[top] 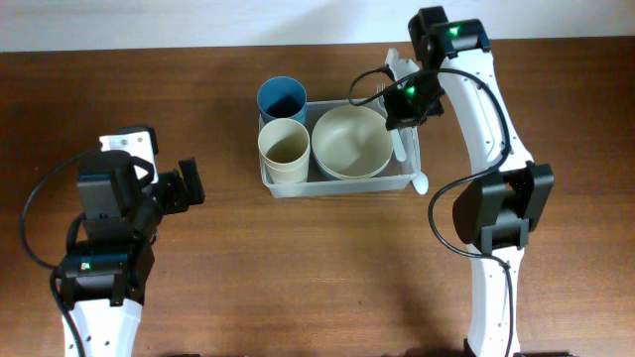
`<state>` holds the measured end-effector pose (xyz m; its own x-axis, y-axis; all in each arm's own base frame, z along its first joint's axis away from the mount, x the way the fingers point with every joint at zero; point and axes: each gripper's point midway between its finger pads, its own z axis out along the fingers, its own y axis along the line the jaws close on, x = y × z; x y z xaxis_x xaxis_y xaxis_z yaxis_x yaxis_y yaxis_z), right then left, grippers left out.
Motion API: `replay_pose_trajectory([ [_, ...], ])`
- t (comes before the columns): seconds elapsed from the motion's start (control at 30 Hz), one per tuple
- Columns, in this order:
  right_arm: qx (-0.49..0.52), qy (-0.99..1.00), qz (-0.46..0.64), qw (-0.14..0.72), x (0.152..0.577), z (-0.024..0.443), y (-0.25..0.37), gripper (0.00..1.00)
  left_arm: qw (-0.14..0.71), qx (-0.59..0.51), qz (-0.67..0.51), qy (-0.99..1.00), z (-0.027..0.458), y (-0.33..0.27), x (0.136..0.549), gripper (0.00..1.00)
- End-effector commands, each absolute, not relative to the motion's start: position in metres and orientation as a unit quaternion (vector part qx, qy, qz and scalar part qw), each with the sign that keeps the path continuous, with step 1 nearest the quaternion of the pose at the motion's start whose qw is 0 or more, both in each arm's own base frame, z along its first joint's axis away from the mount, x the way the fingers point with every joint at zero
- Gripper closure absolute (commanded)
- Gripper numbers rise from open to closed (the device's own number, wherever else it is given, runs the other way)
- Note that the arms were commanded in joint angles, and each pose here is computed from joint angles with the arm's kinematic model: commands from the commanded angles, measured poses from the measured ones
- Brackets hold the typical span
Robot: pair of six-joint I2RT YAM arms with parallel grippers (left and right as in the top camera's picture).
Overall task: Pack container
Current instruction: 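Carry the fork left over the container's right end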
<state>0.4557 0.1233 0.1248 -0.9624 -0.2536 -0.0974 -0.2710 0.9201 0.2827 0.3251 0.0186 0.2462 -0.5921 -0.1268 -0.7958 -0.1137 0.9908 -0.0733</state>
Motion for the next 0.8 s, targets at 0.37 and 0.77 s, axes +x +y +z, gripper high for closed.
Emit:
replay_pose_trajectory([
  [0.37, -0.118, 0.987, 0.11, 0.017, 0.453, 0.115, 0.101, 0.82, 0.444, -0.058, -0.008, 0.894, 0.244, 0.018, 0.325, 0.0],
  [0.77, -0.09, 0.989, 0.109, 0.038, 0.467, 0.115, 0.074, 0.69, 0.444, -0.058, -0.008, 0.894, 0.243, 0.018, 0.325, 0.0],
])
